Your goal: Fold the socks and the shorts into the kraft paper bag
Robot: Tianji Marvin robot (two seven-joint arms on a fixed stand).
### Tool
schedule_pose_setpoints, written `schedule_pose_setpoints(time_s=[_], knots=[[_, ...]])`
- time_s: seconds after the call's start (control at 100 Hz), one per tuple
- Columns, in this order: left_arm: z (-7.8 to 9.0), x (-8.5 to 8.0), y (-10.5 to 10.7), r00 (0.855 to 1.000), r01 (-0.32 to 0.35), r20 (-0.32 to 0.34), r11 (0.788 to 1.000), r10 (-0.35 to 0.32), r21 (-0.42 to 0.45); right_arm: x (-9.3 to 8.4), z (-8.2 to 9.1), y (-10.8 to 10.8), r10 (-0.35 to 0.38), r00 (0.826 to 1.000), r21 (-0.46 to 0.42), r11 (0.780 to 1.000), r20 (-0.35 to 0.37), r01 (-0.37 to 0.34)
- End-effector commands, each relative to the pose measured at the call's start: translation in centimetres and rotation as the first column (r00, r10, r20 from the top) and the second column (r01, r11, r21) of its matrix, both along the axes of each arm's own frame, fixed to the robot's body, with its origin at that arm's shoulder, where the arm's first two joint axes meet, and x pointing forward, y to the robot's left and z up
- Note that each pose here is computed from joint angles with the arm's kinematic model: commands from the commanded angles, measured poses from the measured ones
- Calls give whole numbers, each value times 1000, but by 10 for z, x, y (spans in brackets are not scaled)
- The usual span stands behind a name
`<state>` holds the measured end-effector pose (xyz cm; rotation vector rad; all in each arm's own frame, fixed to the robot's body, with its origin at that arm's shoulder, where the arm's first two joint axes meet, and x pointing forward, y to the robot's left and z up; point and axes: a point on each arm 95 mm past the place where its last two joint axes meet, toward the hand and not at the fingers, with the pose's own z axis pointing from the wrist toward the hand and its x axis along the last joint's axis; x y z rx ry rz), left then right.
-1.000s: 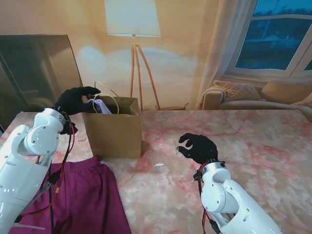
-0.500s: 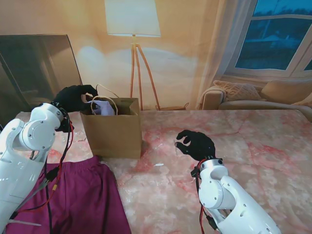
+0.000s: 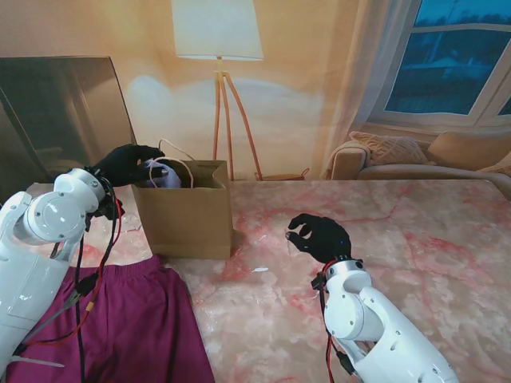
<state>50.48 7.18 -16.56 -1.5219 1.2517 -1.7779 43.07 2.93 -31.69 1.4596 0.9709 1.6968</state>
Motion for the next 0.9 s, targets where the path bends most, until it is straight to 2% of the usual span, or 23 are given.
schedule_pose_setpoints(time_s=[0.0, 0.41, 0.6, 0.77, 0.89], knots=[[-1, 0, 2, 1000, -6, -13, 1000, 6, 8, -2, -2, 5, 8, 1000, 10, 1000, -2, -8], [-11, -4, 7, 999, -25, -24, 1000, 25, -6, -3, -3, 4, 14, 1000, 13, 1000, -8, -13], [-9, -8, 10, 997, -63, 35, 997, 65, -40, -3, -2, 4, 15, 1000, 11, 1000, -6, -15], [0, -13, 11, 987, -95, 117, 991, 106, -96, -4, 1, 2, 13, 1000, 8, 1000, 1, -13], [7, -17, 10, 983, -97, 144, 988, 114, -116, -5, 2, 2, 12, 1000, 8, 1000, 7, -12]])
